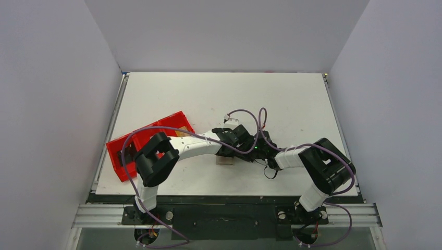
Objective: Take the credit cards out of the card holder
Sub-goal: Open the card holder at the center of the board.
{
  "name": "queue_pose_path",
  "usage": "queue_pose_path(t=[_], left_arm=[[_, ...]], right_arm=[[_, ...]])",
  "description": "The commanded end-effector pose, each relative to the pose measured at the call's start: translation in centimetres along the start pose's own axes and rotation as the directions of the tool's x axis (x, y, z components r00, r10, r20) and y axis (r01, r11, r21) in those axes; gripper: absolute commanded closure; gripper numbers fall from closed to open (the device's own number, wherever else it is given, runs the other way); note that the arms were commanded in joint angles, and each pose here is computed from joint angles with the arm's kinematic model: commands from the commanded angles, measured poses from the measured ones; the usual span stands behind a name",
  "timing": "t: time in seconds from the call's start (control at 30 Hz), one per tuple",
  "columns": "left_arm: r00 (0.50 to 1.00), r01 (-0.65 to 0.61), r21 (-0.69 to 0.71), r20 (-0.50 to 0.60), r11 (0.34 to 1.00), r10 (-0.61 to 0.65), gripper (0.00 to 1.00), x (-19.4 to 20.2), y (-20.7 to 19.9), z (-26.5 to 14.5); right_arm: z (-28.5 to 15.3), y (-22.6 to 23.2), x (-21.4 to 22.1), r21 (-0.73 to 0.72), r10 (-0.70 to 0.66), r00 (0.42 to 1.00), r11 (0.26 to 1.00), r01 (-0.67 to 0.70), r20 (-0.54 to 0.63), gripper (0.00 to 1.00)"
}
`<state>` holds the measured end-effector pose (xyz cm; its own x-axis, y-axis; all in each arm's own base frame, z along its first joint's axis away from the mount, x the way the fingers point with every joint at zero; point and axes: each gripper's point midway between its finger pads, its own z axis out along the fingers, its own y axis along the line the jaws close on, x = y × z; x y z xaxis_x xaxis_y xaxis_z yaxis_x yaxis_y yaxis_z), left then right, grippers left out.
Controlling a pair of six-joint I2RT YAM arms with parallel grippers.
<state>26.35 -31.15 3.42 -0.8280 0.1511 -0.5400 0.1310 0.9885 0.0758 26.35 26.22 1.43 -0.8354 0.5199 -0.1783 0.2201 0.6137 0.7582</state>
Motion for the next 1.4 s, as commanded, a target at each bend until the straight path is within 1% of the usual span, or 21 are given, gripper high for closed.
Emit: queue_pose_path(t=[0.0, 0.07, 0.13, 0.3, 0.43, 0.47, 0.5, 0.53, 0.57, 0.67, 0.83, 0.93, 0.97, 1.0, 1.03, 1.07, 1.1, 1.13, 1.23, 1.27, 1.37], left_arm=[[0.999, -0.039, -0.034, -0.024, 0.999, 0.038, 0.75, 1.8, 0.2, 1.2], [0.999, -0.038, -0.056, -0.017, 0.998, 0.037, 0.89, 1.7, 0.8, 1.1], [0.999, -0.033, -0.064, -0.003, 0.997, 0.033, 1.00, 1.2, 1.1, 0.8], [1.000, -0.004, -0.036, 0.030, 0.999, 0.005, 1.00, -0.1, 1.6, -0.5], [0.998, 0.046, 0.030, 0.032, 0.999, -0.047, 1.00, -1.0, 1.6, -1.5], [0.998, 0.058, 0.045, 0.014, 0.997, -0.058, 1.00, -0.7, 1.9, -1.4], [0.996, 0.083, 0.081, 0.026, 0.993, -0.085, 1.00, -1.4, 1.6, -1.9], [0.995, 0.100, 0.098, 0.000, 0.990, -0.101, 1.00, -1.0, 1.9, -1.7], [0.991, 0.129, 0.134, 0.013, 0.983, -0.132, 1.00, -1.8, 1.8, -2.3], [0.982, 0.186, 0.182, -0.017, 0.966, -0.186, 1.00, -1.9, 2.8, -2.6], [0.969, 0.239, 0.242, -0.004, 0.940, -0.245, 1.00, -3.1, 4.0, -4.2], [0.960, 0.261, 0.297, 0.020, 0.919, -0.279, 1.00, -4.4, 4.2, -6.3], [0.958, 0.263, 0.307, 0.025, 0.915, -0.284, 1.00, -4.7, 4.2, -6.7], [0.957, 0.264, 0.316, 0.030, 0.911, -0.288, 1.00, -4.9, 4.3, -7.2], [0.957, 0.264, 0.325, 0.029, 0.908, -0.289, 1.00, -5.1, 4.3, -7.5], [0.957, 0.265, 0.331, 0.029, 0.906, -0.290, 1.00, -5.1, 4.3, -7.9], [0.957, 0.265, 0.339, 0.023, 0.903, -0.290, 1.00, -5.1, 4.2, -8.0], [0.957, 0.264, 0.345, 0.022, 0.901, -0.290, 1.00, -5.1, 4.2, -8.2], [0.955, 0.269, 0.374, 0.015, 0.888, -0.296, 1.00, -5.2, 3.7, -8.7], [0.954, 0.271, 0.379, 0.016, 0.885, -0.299, 1.00, -5.4, 3.7, -8.8], [0.951, 0.288, 0.336, 0.009, 0.897, -0.309, 1.00, -5.1, 4.2, -8.1]], right_arm=[[0.2, -3.6, 0.8, 0.131, -0.025, 1.000, 0.991, 0.025, -0.004, 1.00], [0.1, -3.8, 0.8, 0.147, -0.039, 0.999, 0.988, 0.039, -0.001, 1.00], [0.0, -4.1, 0.6, 0.170, -0.056, 0.998, 0.984, 0.055, 0.004, 1.00], [-0.4, -5.0, 0.2, 0.240, -0.103, 0.995, 0.966, 0.096, 0.016, 1.00], [-0.6, -5.4, 0.0, 0.282, -0.131, 0.991, 0.952, 0.120, 0.021, 1.00], [-0.6, -5.6, -0.1, 0.291, -0.134, 0.991, 0.949, 0.121, 0.026, 1.00], [-0.6, -5.8, -0.1, 0.299, -0.138, 0.990, 0.946, 0.125, 0.022, 1.00], [-0.6, -5.9, -0.1, 0.305, -0.139, 0.990, 0.944, 0.125, 0.023, 1.00], [-0.5, -6.1, 0.0, 0.311, -0.141, 0.990, 0.942, 0.128, 0.020, 1.00], [-0.5, -6.5, 0.1, 0.324, -0.145, 0.989, 0.937, 0.132, 0.016, 1.00], [-0.5, -6.5, -0.1, 0.336, -0.163, 0.986, 0.930, 0.150, 0.013, 1.00], [-0.8, -5.5, -0.4, 0.338, -0.204, 0.979, 0.922, 0.190, 0.008, 1.00], [-0.9, -5.2, -0.7, 0.345, -0.220, 0.975, 0.917, 0.201, 0.017, 0.96], [-1.3, -4.4, -0.8, 0.346, -0.246, 0.969, 0.911, 0.225, 0.015, 0.84], [-1.6, -4.1, -1.1, 0.356, -0.261, 0.965, 0.905, 0.234, 0.027, 0.77], [-2.0, -3.1, -1.1, 0.348, -0.282, 0.959, 0.902, 0.255, 0.026, 0.65], [-2.3, -2.8, -1.6, 0.361, -0.298, 0.953, 0.895, 0.261, 0.048, 0.60], [-2.7, -2.0, -1.8, 0.358, -0.316, 0.947, 0.892, 0.277, 0.055, 0.52], [-3.9, -0.9, -2.4, 0.394, -0.384, 0.920, 0.860, 0.325, 0.077, 0.44], [-4.0, 0.2, -2.2, 0.383, -0.408, 0.909, 0.855, 0.350, 0.082, 0.43], [-4.6, 1.4, -2.2, 0.407, -0.466, 0.880, 0.825, 0.393, 0.095, 0.40]])
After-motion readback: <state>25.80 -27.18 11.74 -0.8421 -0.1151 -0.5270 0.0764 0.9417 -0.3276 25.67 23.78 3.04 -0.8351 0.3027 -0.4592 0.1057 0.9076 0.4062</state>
